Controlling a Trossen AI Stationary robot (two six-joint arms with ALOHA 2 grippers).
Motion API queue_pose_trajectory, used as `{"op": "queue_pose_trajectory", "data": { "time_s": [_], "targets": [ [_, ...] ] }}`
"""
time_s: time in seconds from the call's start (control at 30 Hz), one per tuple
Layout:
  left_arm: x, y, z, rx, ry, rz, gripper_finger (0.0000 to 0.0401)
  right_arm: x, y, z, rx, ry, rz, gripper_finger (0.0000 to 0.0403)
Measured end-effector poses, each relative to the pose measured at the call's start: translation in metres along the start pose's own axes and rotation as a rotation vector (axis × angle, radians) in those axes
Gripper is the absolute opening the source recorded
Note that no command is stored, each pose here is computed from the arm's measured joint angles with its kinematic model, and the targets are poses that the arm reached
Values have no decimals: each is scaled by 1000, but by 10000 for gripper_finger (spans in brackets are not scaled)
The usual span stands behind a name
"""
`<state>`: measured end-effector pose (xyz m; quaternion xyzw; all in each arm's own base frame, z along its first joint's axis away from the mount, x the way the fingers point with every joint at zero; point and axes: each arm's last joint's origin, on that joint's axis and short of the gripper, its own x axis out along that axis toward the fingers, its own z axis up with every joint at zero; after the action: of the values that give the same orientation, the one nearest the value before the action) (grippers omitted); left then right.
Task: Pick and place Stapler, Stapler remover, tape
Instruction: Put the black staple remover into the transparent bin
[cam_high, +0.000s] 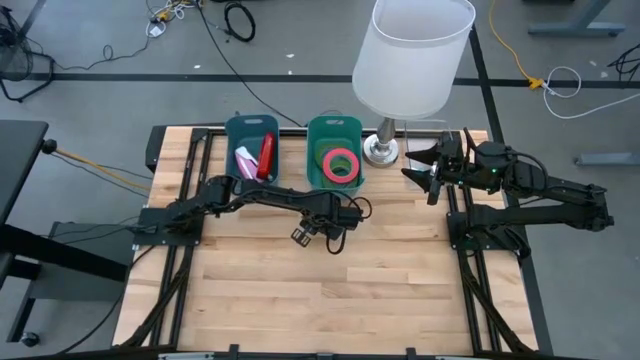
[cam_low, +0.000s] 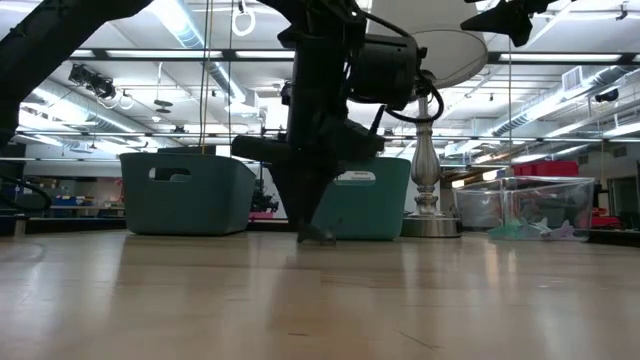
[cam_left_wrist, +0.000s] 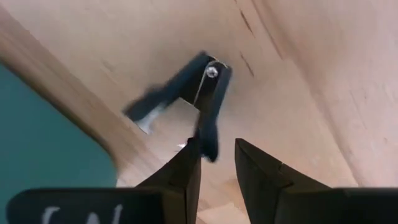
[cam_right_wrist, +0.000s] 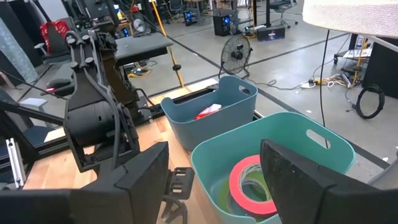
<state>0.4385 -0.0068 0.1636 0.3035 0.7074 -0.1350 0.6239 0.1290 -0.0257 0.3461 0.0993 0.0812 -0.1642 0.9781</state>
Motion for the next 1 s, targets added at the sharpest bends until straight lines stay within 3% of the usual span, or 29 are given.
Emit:
{"op": "queue_pose_trajectory", "data": {
  "time_s": [0.33, 0.77, 1.0],
  "targets": [
    [0, -4, 2, 2, 13, 19, 97, 0, -1, 0, -1, -4, -26, 251],
    [0, -5, 2, 2, 0, -14, 8, 0, -1, 0, -1, -4, -26, 251],
    [0, -5, 1, 4, 9, -22, 8, 0, -1, 0, -1, -4, -26, 251]
  ]
}}
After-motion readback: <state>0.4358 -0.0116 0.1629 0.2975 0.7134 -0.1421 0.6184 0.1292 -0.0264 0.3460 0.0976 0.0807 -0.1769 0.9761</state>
